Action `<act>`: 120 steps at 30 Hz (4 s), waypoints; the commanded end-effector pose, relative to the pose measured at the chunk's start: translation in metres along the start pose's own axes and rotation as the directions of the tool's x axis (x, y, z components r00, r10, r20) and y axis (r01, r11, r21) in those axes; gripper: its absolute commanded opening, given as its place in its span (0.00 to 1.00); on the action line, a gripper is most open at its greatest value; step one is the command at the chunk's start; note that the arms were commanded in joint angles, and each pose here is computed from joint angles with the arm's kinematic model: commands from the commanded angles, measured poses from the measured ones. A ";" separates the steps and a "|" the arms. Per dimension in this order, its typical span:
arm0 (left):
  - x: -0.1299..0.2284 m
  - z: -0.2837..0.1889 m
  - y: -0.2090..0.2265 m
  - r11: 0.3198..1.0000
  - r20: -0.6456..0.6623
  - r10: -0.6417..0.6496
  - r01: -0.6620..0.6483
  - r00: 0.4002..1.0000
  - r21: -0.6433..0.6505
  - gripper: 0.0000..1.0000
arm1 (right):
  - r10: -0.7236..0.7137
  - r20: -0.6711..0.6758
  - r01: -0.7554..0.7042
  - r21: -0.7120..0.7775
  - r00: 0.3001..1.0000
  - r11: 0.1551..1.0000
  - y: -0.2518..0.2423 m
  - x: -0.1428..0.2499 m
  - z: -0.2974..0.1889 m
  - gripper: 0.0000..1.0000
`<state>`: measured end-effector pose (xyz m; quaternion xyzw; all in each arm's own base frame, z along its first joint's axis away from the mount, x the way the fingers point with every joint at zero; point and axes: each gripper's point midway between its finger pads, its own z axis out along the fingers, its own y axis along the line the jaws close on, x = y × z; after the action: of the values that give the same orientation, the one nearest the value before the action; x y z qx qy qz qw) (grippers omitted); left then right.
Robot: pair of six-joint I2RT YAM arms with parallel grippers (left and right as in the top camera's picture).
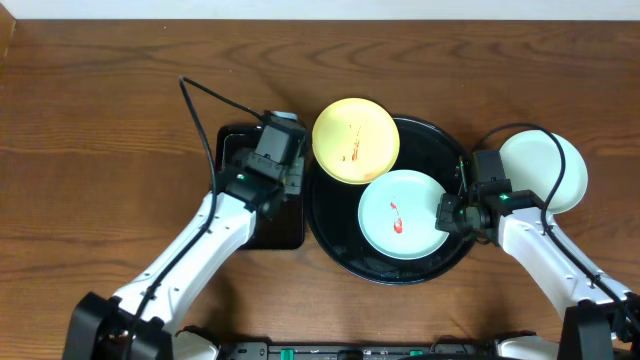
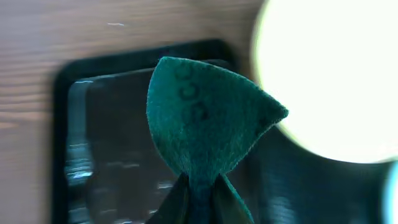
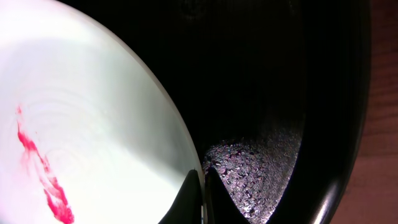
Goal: Clean dirty plates on tray and stack at the side
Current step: 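Scrub the stained pale green plate with the sponge in the left gripper, then return the sponge to the small black tray with the left gripper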
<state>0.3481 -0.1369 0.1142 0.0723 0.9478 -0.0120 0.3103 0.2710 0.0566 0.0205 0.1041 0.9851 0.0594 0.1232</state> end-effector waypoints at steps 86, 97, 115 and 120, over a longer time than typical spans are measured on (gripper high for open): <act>0.079 0.024 -0.238 0.876 -0.183 -0.158 0.223 0.970 0.429 0.07 | 0.096 -0.064 -0.094 0.026 0.993 0.995 -0.010 0.029 0.015 0.01; 0.077 0.067 -0.188 0.952 -0.134 -0.151 0.181 0.979 0.247 0.07 | 0.096 -0.064 -0.094 0.026 0.993 0.995 -0.010 0.029 0.015 0.01; 0.006 -0.037 -0.095 0.965 0.000 -0.165 0.162 0.986 0.209 0.07 | 0.093 -0.020 -0.093 0.003 0.996 0.996 -0.005 0.018 0.015 0.30; 0.012 -0.020 -0.033 0.966 -0.051 -0.246 0.249 0.968 0.063 0.07 | 0.092 -0.007 -0.092 -0.005 0.996 0.996 -0.004 0.014 0.016 0.22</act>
<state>0.3120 -0.1932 0.1267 -0.0180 0.9541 -0.1131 0.2767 0.2631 0.0584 0.0048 0.1496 0.9787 0.0743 0.1193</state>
